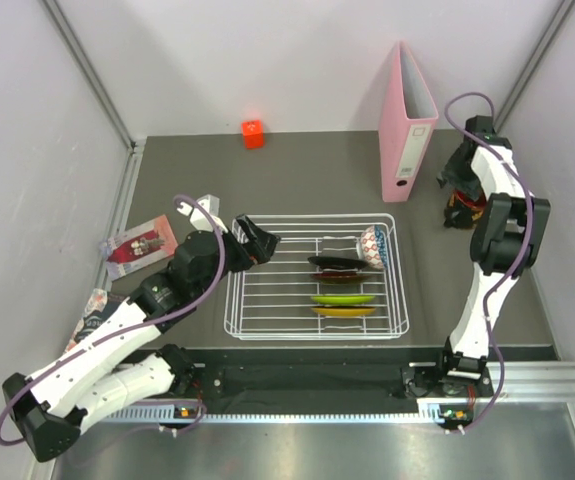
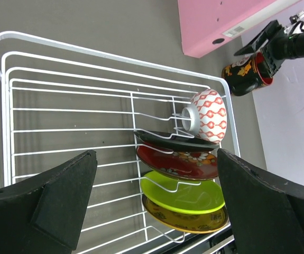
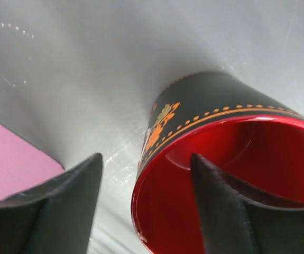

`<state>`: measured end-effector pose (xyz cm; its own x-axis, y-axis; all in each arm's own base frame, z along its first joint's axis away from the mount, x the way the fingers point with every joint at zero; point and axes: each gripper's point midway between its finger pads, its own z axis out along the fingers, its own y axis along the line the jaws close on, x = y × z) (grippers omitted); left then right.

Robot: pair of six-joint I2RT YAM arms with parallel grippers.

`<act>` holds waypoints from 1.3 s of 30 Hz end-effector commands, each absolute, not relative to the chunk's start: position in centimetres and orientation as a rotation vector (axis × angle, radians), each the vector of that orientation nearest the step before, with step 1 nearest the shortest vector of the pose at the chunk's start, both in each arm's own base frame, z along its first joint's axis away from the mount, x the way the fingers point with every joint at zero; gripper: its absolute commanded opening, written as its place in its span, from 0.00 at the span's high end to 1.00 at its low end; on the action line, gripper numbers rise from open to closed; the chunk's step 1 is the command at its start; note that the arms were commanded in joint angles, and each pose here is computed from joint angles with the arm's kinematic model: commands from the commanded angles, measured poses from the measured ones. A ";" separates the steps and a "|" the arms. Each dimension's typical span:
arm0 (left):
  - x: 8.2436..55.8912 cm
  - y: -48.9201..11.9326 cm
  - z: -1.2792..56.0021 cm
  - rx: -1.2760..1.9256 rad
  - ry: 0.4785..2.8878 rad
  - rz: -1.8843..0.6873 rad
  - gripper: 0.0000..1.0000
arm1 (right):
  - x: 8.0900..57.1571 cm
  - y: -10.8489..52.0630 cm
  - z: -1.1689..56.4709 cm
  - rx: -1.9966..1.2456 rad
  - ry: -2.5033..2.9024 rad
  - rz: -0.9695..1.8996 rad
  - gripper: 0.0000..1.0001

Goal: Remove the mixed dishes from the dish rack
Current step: Place the cup at the center of the board, then pick up the plate from the dish rack.

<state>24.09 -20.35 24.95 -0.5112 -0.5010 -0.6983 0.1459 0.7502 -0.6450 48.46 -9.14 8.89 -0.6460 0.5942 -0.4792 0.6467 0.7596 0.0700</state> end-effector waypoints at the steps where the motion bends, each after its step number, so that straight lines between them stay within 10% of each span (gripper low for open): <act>1: 24.3 -21.1 25.9 -0.255 1.919 -0.866 0.01 | 49.8 -9.5 14.7 0.913 2.300 -0.052 0.27; 6: 24.3 -20.9 26.0 -0.247 1.908 -0.860 0.01 | 50.0 -9.0 21.2 0.899 2.164 0.019 0.02; 18: 24.9 -21.8 24.9 -0.185 1.938 -0.829 0.01 | 40.8 3.7 40.8 0.514 1.747 0.318 0.00; 29: 27.0 -26.9 22.7 0.430 2.055 -0.657 0.06 | 26.9 12.6 34.5 0.159 1.621 0.596 0.00; 39: 26.7 -30.8 20.6 1.146 1.792 -0.627 0.15 | 26.0 13.8 33.0 0.064 1.623 0.635 0.00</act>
<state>26.64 -28.42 20.52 -0.3971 0.2899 -0.8708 0.7363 0.6671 -0.1137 25.92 12.82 30.79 -0.2264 0.3931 -0.8912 -0.2415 0.8637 0.4424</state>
